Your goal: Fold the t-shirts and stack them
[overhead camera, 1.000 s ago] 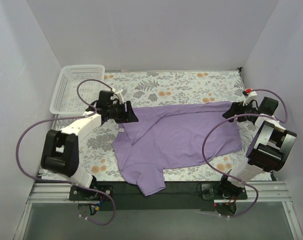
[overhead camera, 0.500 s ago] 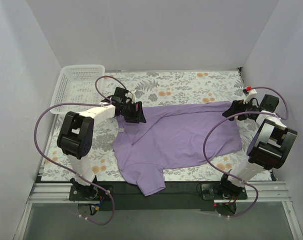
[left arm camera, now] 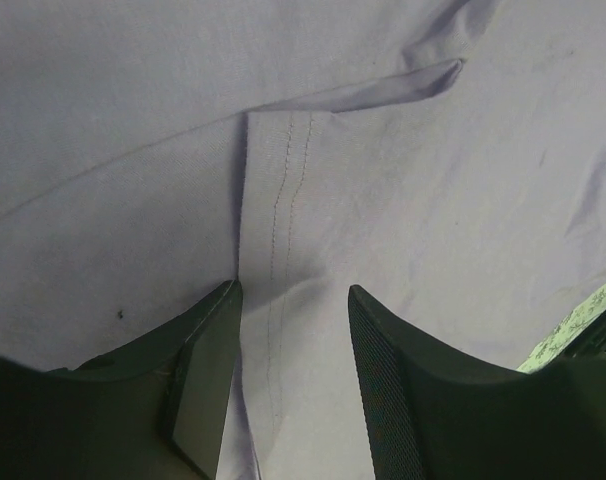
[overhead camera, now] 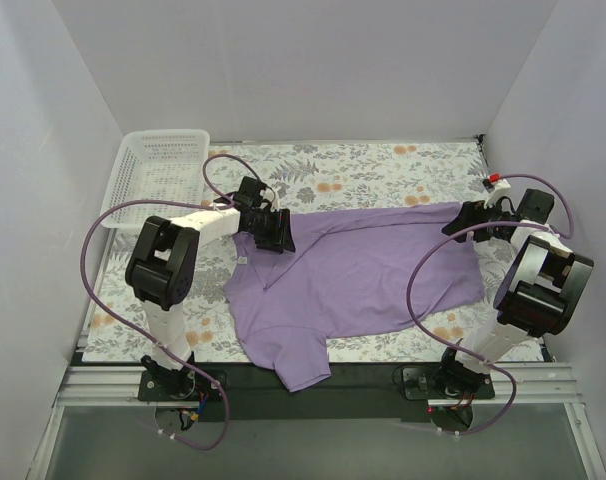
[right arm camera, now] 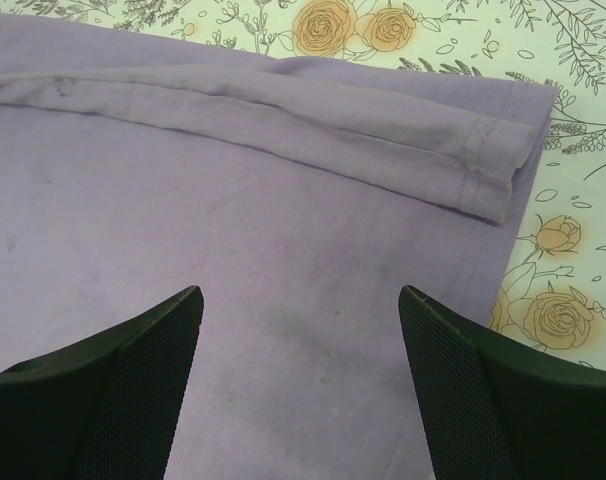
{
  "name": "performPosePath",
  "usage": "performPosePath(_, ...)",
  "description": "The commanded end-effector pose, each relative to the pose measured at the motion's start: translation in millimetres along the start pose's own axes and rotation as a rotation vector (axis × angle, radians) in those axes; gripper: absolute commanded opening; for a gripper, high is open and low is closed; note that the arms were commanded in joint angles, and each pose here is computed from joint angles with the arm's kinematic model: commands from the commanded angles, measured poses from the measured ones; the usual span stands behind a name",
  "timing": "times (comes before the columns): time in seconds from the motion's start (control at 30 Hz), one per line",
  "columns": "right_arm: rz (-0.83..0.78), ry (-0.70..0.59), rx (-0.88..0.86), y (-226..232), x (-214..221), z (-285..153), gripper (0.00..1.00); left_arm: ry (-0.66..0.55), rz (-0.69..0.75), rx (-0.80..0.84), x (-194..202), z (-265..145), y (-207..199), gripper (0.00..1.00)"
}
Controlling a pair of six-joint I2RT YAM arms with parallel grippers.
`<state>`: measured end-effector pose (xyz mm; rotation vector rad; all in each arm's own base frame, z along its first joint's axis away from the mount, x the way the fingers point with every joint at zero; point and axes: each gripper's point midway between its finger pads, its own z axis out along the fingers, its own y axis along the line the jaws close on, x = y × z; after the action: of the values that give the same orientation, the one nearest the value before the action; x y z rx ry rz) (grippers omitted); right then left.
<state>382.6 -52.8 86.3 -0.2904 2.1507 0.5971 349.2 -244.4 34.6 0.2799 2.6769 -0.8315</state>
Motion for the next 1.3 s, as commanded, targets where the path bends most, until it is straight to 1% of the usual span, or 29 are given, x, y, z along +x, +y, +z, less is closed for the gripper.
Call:
performPosePath(0.0, -0.012, -0.013, -0.012, 3.8, -8.0, -2.1, 0.85, -0.022, 0.032, -0.003, -8.5, -5.4, -5.5, 0.45)
performPosePath(0.53, 0.0, -0.008, -0.028, 6.5, -2.3, -0.9, 0.85, -0.004, 0.026, -0.005, 1.8, -5.2, -5.1, 0.45)
performPosePath(1.27, 0.009, -0.002, -0.036, 6.9, 1.8, 0.9, 0.86, -0.008, 0.031, -0.001, 4.1, -8.9, -9.2, 0.41)
